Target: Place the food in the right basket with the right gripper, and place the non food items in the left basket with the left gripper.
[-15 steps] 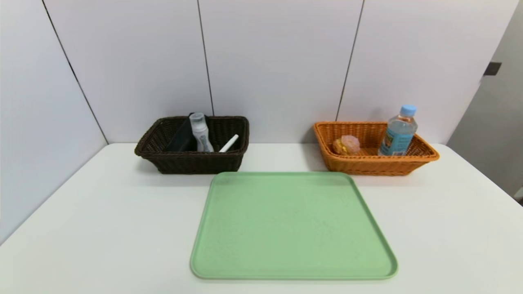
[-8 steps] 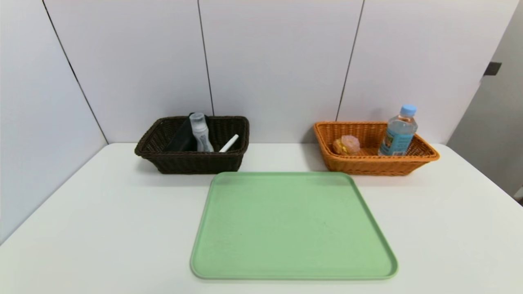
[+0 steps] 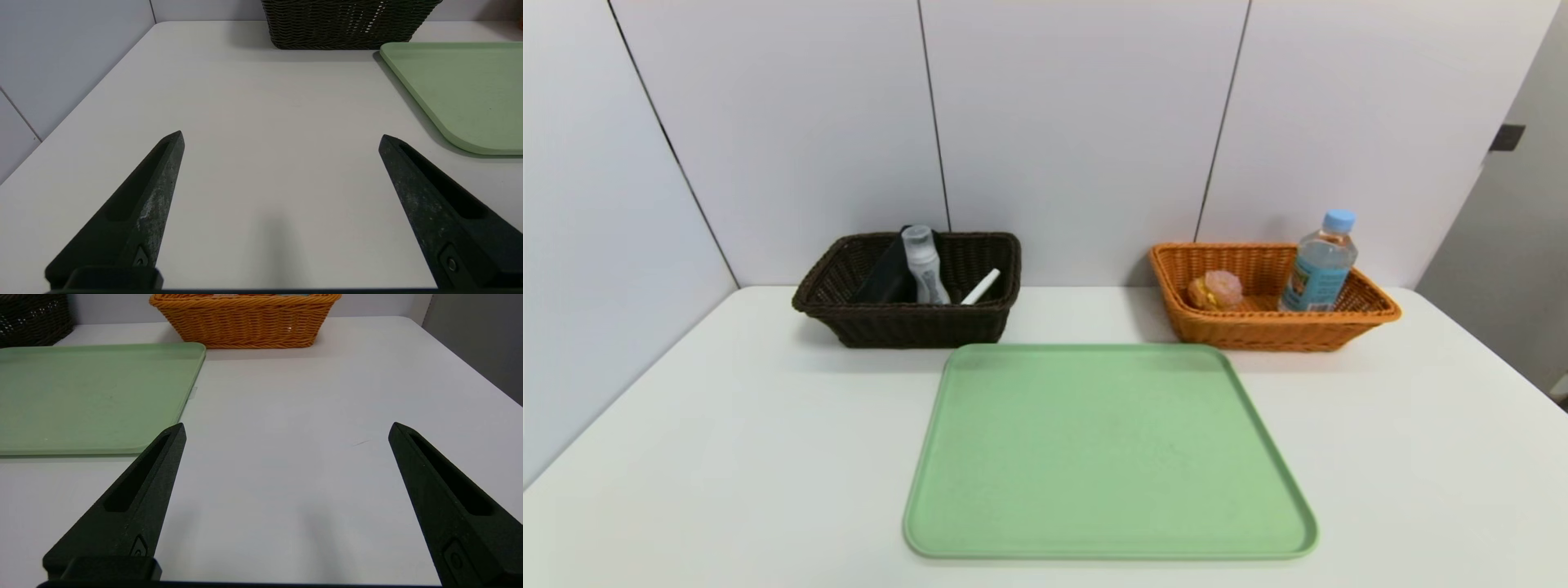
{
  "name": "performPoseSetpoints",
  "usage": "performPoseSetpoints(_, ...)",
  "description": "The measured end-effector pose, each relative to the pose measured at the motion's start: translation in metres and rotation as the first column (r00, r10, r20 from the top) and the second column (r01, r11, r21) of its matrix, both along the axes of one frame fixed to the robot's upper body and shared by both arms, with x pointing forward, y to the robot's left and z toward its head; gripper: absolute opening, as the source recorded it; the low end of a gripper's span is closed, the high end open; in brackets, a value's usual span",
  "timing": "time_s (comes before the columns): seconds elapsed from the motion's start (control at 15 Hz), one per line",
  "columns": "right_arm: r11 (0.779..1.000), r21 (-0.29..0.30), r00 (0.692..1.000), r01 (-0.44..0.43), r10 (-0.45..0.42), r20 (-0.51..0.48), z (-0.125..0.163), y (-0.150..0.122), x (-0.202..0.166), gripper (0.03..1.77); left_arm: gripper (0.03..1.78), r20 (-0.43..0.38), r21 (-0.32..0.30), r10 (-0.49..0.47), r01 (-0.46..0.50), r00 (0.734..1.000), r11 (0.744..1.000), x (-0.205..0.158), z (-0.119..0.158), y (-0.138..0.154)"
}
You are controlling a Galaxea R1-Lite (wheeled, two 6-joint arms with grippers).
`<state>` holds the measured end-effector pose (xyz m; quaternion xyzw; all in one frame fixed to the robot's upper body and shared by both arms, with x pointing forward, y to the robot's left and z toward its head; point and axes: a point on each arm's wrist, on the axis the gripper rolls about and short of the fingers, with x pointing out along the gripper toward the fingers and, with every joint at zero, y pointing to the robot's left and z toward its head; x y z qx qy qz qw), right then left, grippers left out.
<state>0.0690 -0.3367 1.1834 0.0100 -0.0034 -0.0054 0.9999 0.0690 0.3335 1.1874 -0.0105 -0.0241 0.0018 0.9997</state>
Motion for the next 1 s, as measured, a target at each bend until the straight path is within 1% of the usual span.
performPoseSetpoints(0.8,1.0,-0.003,1.0,0.003,-0.003,-0.011,-0.0011,0.0,0.0,1.71,1.69,0.001,0.003,0.0,0.0,1.0,1.0,0.0,0.0,0.0)
performPoseSetpoints(1.0,1.0,-0.006,1.0,0.001,-0.001,0.0,0.0001,0.0,0.0,1.71,1.69,0.001,0.003,0.0,0.0,1.0,1.0,0.0,0.0,0.0)
